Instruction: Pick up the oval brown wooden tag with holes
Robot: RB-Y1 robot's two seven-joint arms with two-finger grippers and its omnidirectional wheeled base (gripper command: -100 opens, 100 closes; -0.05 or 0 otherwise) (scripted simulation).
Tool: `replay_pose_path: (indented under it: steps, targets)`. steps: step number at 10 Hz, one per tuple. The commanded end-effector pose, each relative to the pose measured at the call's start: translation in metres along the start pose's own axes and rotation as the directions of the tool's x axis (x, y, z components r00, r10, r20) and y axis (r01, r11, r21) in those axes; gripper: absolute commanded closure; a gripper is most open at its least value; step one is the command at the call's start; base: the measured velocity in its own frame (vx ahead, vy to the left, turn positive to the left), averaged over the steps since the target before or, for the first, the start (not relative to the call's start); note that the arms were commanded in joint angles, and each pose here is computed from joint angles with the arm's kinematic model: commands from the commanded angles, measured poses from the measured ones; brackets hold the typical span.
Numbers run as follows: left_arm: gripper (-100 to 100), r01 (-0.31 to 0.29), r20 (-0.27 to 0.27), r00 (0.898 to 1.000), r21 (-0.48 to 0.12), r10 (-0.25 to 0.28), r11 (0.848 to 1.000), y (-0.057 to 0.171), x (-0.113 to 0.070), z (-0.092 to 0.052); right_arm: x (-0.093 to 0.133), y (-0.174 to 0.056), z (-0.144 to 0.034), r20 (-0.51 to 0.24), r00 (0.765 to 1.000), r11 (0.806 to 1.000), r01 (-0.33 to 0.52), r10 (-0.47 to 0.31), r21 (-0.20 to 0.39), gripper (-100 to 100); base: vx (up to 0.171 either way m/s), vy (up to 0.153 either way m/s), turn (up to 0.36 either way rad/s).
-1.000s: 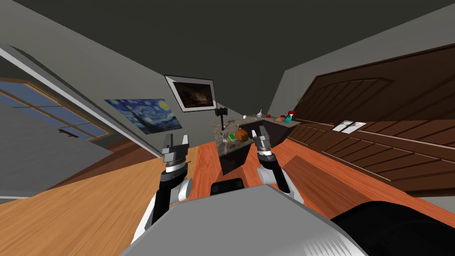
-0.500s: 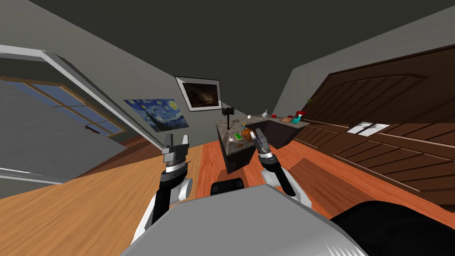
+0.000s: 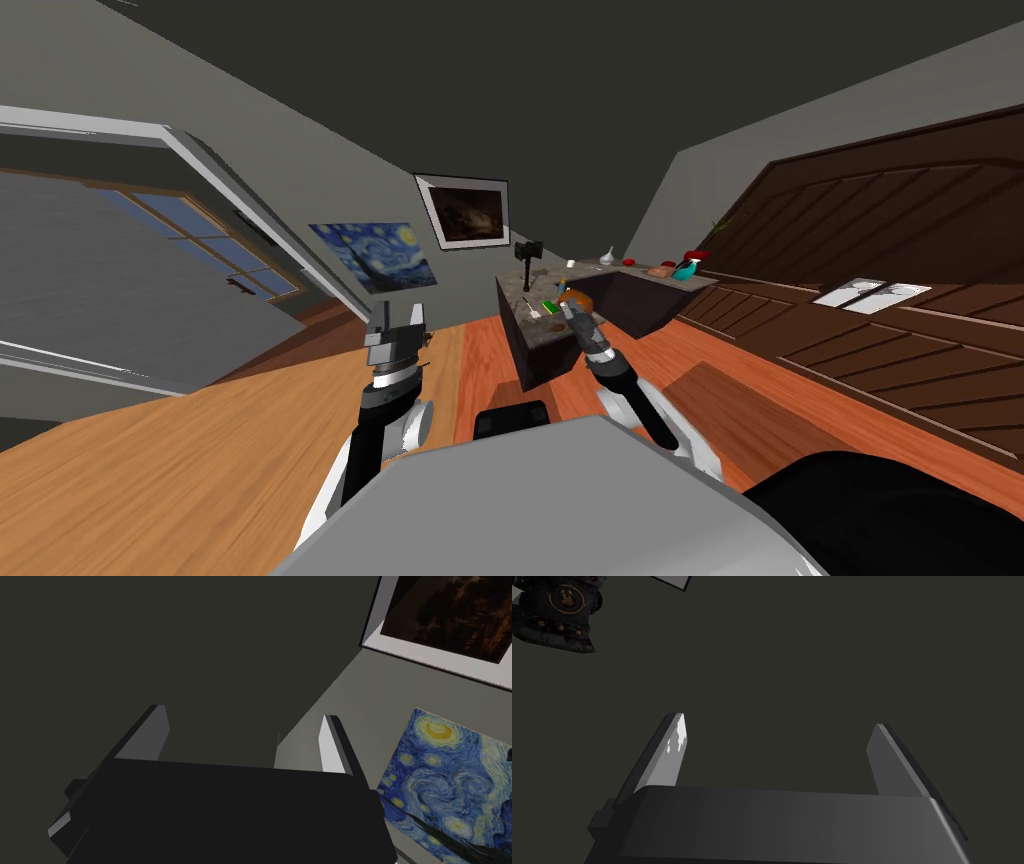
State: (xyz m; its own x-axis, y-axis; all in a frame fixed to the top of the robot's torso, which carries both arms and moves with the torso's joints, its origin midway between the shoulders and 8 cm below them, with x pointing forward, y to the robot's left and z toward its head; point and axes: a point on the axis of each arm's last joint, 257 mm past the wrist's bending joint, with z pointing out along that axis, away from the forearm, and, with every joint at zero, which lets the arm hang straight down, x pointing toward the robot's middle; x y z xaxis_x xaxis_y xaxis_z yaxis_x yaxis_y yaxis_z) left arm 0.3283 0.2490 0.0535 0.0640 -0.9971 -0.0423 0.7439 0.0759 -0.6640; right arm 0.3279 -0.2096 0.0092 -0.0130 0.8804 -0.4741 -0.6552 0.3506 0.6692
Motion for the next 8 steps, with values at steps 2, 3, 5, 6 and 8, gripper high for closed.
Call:
replay_pose_path:
  steps: [2, 3, 5, 6, 8]
  targets:
    - [0, 0.000, 0.000, 1.000, 0.000, 0.000, 1.000, 0.000, 0.000, 0.000, 0.015, -0.007, -0.013, -0.088, 0.994, 0.997, 0.072, -0.071, 0.009, -100, 0.027, 0.139, 0.055]
    - [0, 0.000, 0.000, 1.000, 0.000, 0.000, 1.000, 0.000, 0.000, 0.000, 0.016, -0.007, -0.013, -0.097, 0.993, 0.997, 0.075, -0.074, 0.008, -100, 0.023, 0.141, 0.031]
    - [0, 0.000, 0.000, 1.000, 0.000, 0.000, 1.000, 0.000, 0.000, 0.000, 0.026, -0.013, -0.023, -0.163, 0.979, 0.992, 0.125, -0.122, 0.012, -100, 0.031, 0.149, 0.056]
    - [0, 0.000, 0.000, 1.000, 0.000, 0.000, 1.000, 0.000, 0.000, 0.000, 0.034, -0.020, -0.034, -0.219, 0.961, 0.985, 0.174, -0.166, 0.017, -100, 0.033, 0.189, 0.079]
    - [0, 0.000, 0.000, 1.000, 0.000, 0.000, 1.000, 0.000, 0.000, 0.000, 0.043, -0.028, -0.047, -0.292, 0.933, 0.974, 0.226, -0.212, 0.017, -100, 0.043, 0.158, 0.046]
